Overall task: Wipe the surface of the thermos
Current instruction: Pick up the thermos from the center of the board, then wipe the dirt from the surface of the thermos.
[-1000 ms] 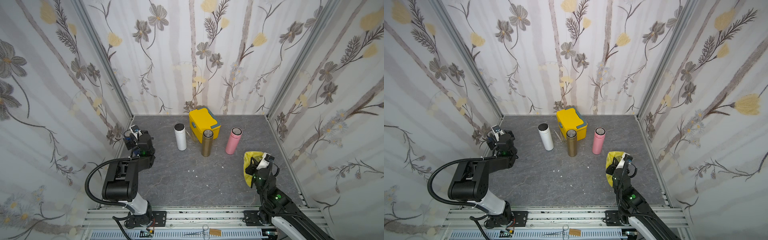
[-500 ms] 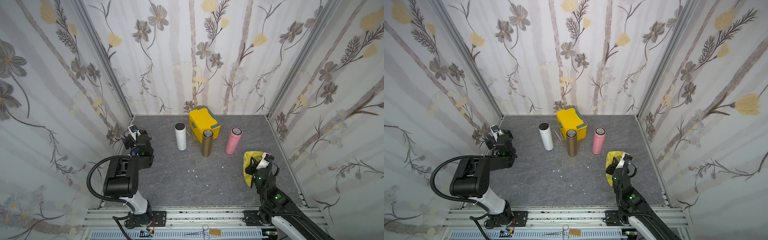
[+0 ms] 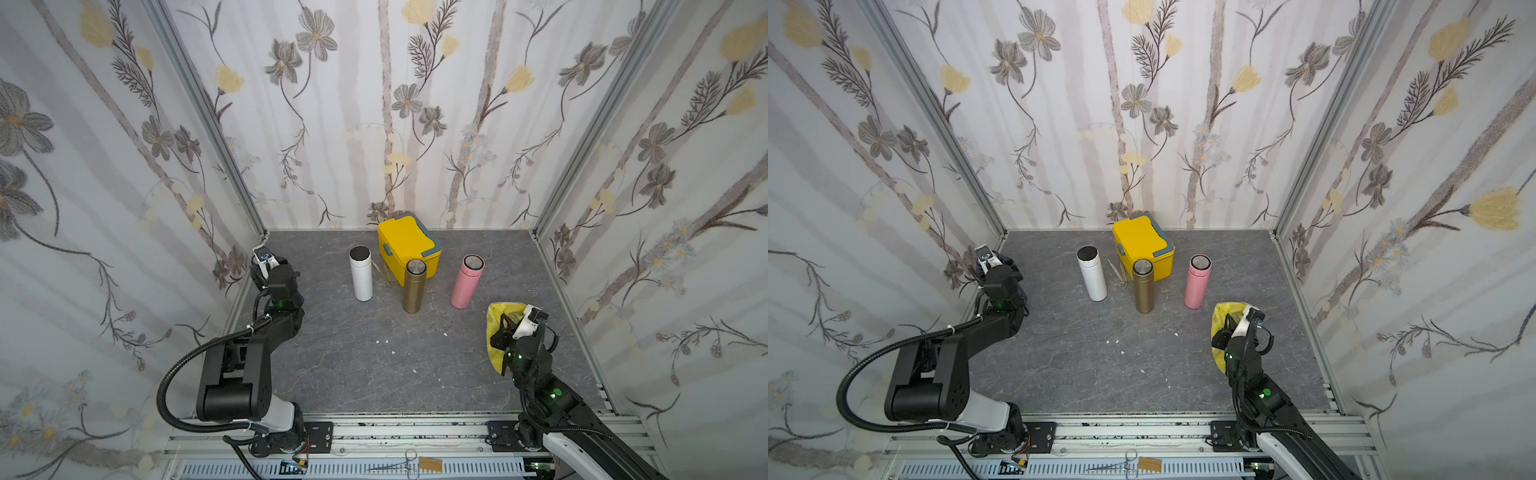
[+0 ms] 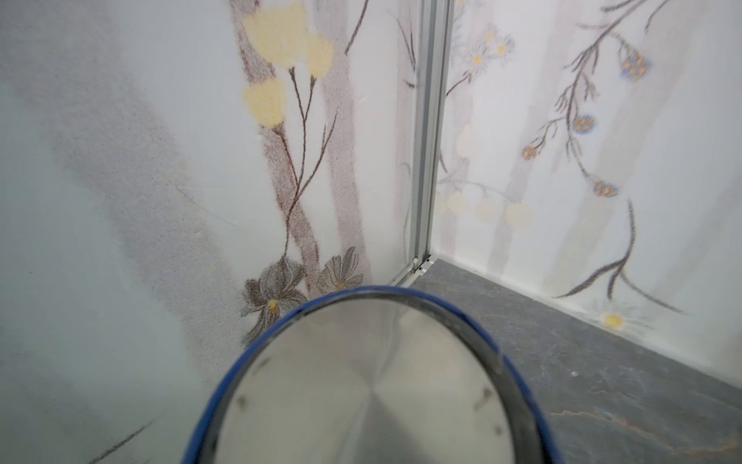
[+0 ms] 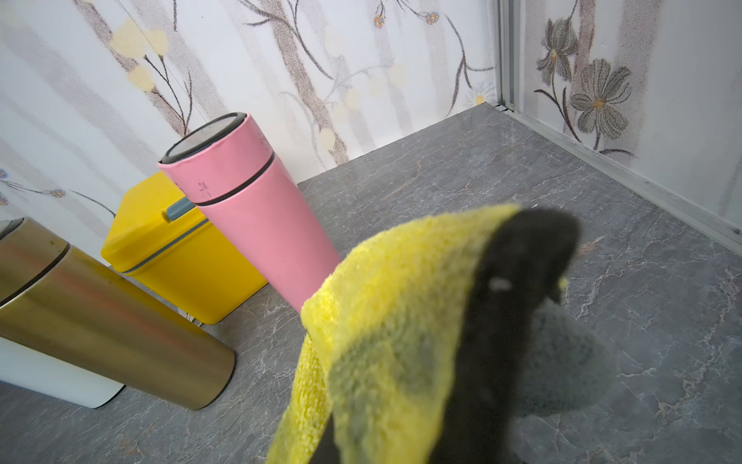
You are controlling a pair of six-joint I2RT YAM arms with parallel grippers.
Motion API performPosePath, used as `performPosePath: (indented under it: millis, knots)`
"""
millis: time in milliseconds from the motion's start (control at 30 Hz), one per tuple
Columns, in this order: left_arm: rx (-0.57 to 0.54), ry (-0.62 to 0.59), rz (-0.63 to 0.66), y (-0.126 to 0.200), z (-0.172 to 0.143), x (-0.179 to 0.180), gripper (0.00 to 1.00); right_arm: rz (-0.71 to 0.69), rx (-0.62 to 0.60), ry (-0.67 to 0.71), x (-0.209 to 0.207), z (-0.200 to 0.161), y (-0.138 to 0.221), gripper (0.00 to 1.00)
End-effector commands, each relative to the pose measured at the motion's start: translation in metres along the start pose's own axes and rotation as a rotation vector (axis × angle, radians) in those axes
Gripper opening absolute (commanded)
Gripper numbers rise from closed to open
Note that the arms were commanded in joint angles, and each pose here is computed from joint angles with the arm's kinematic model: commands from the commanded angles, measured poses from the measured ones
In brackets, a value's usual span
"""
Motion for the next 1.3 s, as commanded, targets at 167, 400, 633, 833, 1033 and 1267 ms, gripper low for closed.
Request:
performPosePath:
  millis: [167, 400, 633, 833, 1033, 1267]
  knots:
    - [0.091, 0.415, -0.556, 0.091, 0.053, -0.046, 0.00, 0.025, -0.019, -0.028, 0.008, 0.013, -0.001, 0.00]
    - [0.096, 0.494, -1.047, 0.198, 0.088, -0.100, 0.00, 0.189, 0.022, -0.112, 0.034, 0.035, 0.010, 0.00]
    - [0.125, 0.431, -1.296, 0.255, 0.078, -0.121, 0.00, 0.316, 0.043, -0.086, 0.081, 0.053, 0.033, 0.00]
    - [0.112, 0.384, -1.415, 0.272, 0.064, -0.121, 0.00, 0.463, 0.015, -0.043, 0.134, 0.070, 0.066, 0.00]
    - [0.009, 0.342, -1.583, 0.288, 0.061, -0.123, 0.00, 0.713, 0.013, -0.053, 0.182, 0.076, 0.089, 0.00]
    - [-0.094, 0.341, -1.686, 0.300, 0.061, -0.112, 0.00, 0.828, 0.080, -0.005, 0.219, 0.059, 0.100, 0.00]
Point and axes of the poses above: each gripper's point midway between its finger pads, its own y axis back along the fingers, its own x axis along the line the jaws close on, z = x × y, the point moved 7 cm from there along y, back along the fingers, and after that the axes turned 2 degrees about y, right-handed, at the moved point
